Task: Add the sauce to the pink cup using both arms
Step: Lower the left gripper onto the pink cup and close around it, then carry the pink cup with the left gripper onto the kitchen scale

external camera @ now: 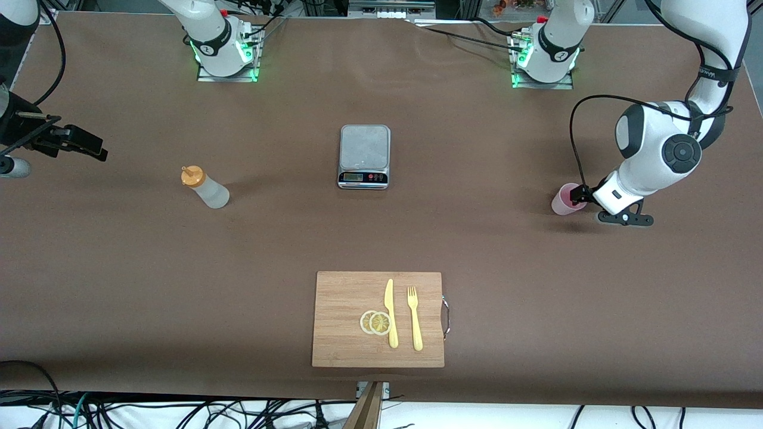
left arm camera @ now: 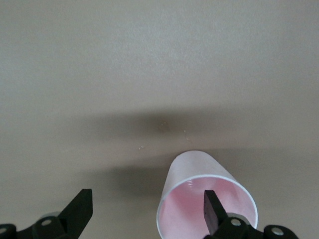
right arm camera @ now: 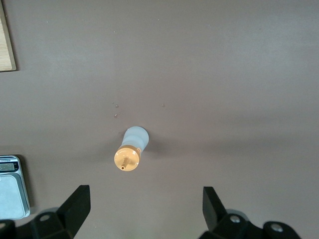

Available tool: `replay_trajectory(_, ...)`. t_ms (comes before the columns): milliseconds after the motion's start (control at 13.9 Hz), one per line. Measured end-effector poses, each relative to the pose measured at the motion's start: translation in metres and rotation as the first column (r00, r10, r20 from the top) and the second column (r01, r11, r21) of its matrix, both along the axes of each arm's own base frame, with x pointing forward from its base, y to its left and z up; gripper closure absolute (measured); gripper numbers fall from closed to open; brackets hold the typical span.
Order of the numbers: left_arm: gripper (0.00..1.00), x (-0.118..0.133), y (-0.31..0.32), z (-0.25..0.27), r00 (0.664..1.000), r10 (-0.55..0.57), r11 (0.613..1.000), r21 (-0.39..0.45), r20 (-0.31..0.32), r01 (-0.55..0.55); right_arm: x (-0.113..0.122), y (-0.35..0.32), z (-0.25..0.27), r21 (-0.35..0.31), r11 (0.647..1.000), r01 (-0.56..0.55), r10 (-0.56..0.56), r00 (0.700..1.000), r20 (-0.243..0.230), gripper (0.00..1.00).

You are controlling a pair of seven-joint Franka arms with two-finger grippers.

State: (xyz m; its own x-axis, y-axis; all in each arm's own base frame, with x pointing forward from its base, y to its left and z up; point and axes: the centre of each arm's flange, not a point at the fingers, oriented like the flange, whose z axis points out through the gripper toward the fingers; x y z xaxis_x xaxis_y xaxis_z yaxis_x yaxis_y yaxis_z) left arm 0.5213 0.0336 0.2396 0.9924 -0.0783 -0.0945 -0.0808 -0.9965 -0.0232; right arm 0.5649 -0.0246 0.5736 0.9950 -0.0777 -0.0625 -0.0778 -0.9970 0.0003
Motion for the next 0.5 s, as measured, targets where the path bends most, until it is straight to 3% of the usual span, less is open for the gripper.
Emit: replay_trajectory(505,0.04,-0.016,-0.002,-0.01,1.0,-0.003,1.0,-0.002,-0.005,0.003,0.0,0.0,0.0,0.0,1.0,0.0,0.0,1.0,0.0,0.0)
